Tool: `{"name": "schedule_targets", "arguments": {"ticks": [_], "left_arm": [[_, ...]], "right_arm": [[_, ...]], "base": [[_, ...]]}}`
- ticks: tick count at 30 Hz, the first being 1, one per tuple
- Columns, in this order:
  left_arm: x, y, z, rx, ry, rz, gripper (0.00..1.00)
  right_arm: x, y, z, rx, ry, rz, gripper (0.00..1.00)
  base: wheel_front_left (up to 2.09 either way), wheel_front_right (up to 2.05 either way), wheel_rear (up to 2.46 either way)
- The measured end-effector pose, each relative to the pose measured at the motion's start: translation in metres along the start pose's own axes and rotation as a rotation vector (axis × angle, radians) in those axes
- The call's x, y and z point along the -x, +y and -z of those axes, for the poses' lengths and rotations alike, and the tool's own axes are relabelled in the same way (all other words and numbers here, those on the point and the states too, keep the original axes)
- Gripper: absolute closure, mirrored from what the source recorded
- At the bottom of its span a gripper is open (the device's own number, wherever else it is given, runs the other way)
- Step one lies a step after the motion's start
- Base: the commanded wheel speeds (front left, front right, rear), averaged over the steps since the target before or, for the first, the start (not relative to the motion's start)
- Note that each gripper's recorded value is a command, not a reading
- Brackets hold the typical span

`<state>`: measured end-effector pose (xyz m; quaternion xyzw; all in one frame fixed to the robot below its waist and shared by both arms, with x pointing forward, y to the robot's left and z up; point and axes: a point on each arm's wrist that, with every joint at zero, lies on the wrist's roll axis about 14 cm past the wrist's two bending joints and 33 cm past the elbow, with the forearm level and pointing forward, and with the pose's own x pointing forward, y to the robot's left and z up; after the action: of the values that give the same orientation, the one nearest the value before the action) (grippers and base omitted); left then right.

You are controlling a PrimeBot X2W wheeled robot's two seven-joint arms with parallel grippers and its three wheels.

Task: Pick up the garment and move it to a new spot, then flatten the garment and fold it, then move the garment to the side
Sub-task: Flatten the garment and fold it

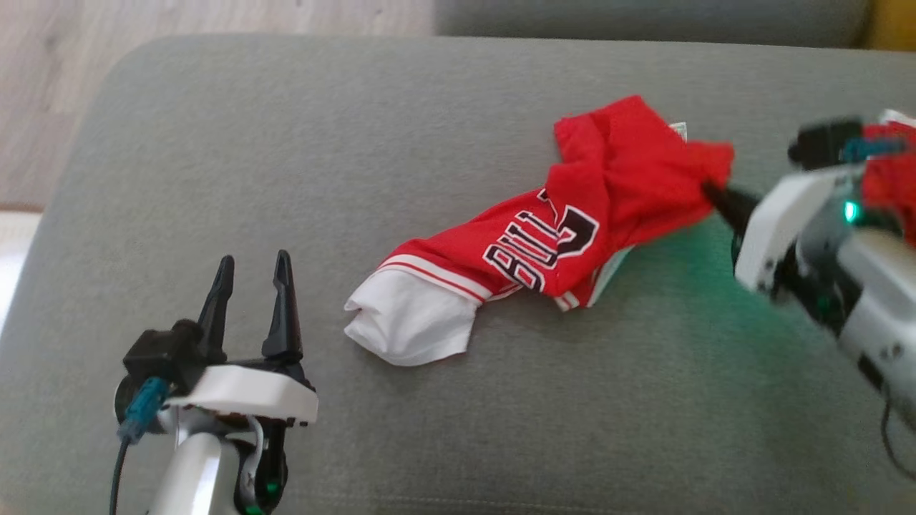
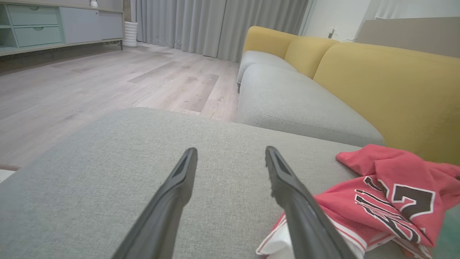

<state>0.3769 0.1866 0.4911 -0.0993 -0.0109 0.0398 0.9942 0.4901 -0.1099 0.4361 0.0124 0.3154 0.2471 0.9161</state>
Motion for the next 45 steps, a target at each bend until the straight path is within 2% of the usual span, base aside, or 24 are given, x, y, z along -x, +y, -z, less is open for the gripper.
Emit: {"name": "schedule_targets", "arguments": {"ticks": [1,2,3,6,14,18,23,27,30,39,40,41,43,44,45], "left_arm": [[-0.001,-0.003,0.0,-0.001,-0.001,0.009,0.0],[-0.002,-0.006,0.0,-0.003,-0.001,0.019,0.0],[-0.002,-0.009,0.001,-0.002,0.0,0.026,0.0],[-0.002,-0.014,0.006,0.002,0.014,0.046,0.0],[-0.001,-0.015,0.001,0.004,0.001,0.051,0.0],[0.002,-0.011,-0.002,0.004,-0.006,0.044,0.0],[0.005,-0.004,0.003,-0.002,0.01,0.021,0.0],[0.008,0.009,0.008,-0.007,0.028,-0.019,0.0],[0.01,0.019,0.011,-0.014,0.04,-0.051,0.0],[0.017,0.045,0.01,-0.031,0.046,-0.137,0.0],[0.019,0.048,0.009,-0.029,0.046,-0.148,0.0],[0.02,0.05,0.009,-0.031,0.046,-0.155,0.0],[0.022,0.053,0.009,-0.035,0.046,-0.169,0.0],[0.022,0.053,0.008,-0.035,0.045,-0.17,0.0],[0.022,0.053,0.008,-0.034,0.043,-0.17,0.0]], "right_arm": [[0.005,-0.003,0.011,-0.019,0.015,0.01,0.78],[0.009,-0.006,0.022,-0.035,0.031,0.018,0.48],[0.013,-0.008,0.031,-0.046,0.044,0.026,0.0],[0.021,-0.016,0.043,-0.077,0.035,0.055,0.0],[0.035,-0.036,-0.005,-0.121,-0.216,0.118,0.0],[0.031,-0.027,-0.018,-0.101,-0.25,0.097,0.0],[0.003,0.009,-0.044,-0.074,-0.231,0.004,0.0],[-0.024,0.025,-0.068,-0.075,-0.183,-0.036,0.0],[-0.043,0.027,-0.07,-0.102,-0.116,-0.037,0.0],[-0.087,0.046,-0.005,-0.191,0.297,-0.05,0.0],[-0.089,0.049,-0.001,-0.194,0.318,-0.054,0.18],[-0.091,0.051,0.0,-0.193,0.325,-0.054,0.18],[-0.094,0.054,-0.004,-0.186,0.312,-0.059,0.94],[-0.095,0.055,-0.012,-0.184,0.277,-0.06,1.0],[-0.096,0.056,-0.019,-0.173,0.242,-0.058,1.0]], "base": [[0.0,0.0,0.0],[0.0,0.0,0.0],[0.0,0.0,0.0],[0.0,0.0,0.0],[0.0,0.0,0.0],[0.0,0.0,0.0],[0.0,0.0,0.0],[0.0,0.0,0.0],[0.0,0.0,0.0],[0.0,0.0,0.0],[0.0,0.0,0.0],[0.0,0.0,0.0],[0.0,0.0,0.0],[0.0,0.0,0.0],[0.0,0.0,0.0]]}}
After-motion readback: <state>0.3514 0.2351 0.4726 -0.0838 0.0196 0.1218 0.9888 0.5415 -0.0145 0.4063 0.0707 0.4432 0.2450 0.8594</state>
